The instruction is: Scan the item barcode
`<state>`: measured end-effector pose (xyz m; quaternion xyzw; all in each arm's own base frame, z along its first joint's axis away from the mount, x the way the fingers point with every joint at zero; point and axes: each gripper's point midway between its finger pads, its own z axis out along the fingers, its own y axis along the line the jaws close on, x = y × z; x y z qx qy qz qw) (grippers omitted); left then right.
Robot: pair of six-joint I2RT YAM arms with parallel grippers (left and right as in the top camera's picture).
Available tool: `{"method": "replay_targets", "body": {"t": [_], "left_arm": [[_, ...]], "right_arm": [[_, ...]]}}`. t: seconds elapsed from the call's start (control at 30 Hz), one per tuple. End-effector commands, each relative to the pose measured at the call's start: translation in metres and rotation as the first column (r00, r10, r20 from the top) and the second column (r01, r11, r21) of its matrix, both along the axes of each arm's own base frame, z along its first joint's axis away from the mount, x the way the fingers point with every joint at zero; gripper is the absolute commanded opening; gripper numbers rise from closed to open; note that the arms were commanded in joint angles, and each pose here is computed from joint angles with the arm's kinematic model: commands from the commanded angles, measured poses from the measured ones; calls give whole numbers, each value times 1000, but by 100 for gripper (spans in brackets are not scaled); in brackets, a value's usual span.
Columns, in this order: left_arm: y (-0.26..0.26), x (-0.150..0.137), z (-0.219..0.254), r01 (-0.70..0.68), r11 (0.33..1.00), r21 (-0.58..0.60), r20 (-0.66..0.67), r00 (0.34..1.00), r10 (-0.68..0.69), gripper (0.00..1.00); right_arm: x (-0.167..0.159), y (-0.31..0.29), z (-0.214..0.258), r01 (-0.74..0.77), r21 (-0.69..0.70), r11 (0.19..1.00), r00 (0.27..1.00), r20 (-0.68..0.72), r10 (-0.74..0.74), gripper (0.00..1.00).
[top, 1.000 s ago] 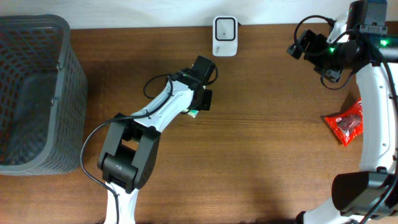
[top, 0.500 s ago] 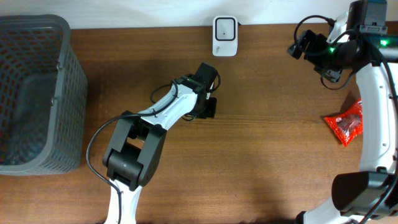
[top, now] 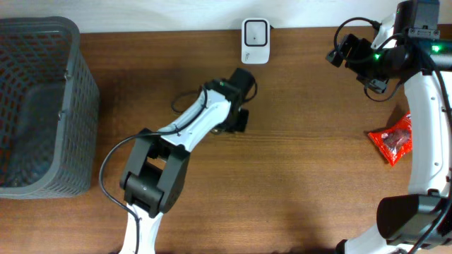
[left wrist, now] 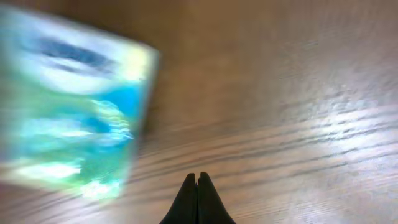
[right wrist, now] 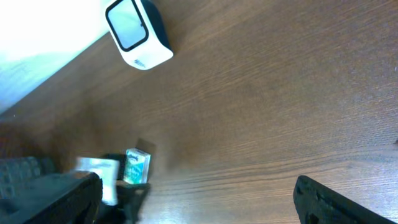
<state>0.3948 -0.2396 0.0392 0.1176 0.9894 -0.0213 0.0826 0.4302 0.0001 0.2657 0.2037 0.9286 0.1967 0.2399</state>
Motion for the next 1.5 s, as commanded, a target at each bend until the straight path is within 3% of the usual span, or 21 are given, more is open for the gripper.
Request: {"method": "replay_targets", "body": {"t": [0.0,0.03,0.1,0.13,0.2,0.27,0.53,0.73,0.93,1.0,1.07,1.2,1.37,1.47], "left_arm": [[32,49,83,-93,996,-4,195,976,92,8],[41,53,90,-112,994,-8,201,973,112,23],[64,60,92,-145,989,-23,180,973,146,65],[70,60,86,-132,990,-51,139,981,138,70],[80,57,73,-145,986,-82,82,985,151,93],[90,52,57,-170,981,-98,22,985,173,98],[64,19,-12,-174,906,-387,-256,964,76,91],[51,17,-33,-186,873,-451,-299,953,49,84],[49,22,-36,-177,869,-461,-280,959,47,41],[54,24,-39,-176,883,-436,-270,961,58,21],[60,26,-42,-175,898,-403,-259,963,71,11],[65,28,-44,-174,912,-371,-246,966,84,0],[61,41,-19,-158,916,-369,-215,973,81,0],[67,52,-1,-133,955,-267,-158,983,93,0]], "right_arm": [[1,1,-1,2,6,1000,1000,-5,-2,98],[1,1,-1,2,6,1000,1000,-5,-2,99],[1,1,-1,2,6,1000,1000,-5,-2,98],[1,1,-1,2,6,1000,1000,-5,-2,98],[1,1,-1,2,6,1000,1000,-5,-2,98],[1,1,-1,2,6,1000,1000,-5,-2,99],[1,1,-1,2,6,1000,1000,-5,-2,98],[1,1,-1,2,6,1000,1000,-5,-2,98],[1,1,-1,2,6,1000,1000,-5,-2,98],[1,1,-1,2,6,1000,1000,-5,-2,98],[1,1,-1,2,6,1000,1000,-5,-2,99],[1,1,-1,2,6,1000,1000,-5,-2,99],[1,1,-1,2,6,1000,1000,-5,-2,99],[1,1,-1,2,6,1000,1000,-5,-2,98]]}}
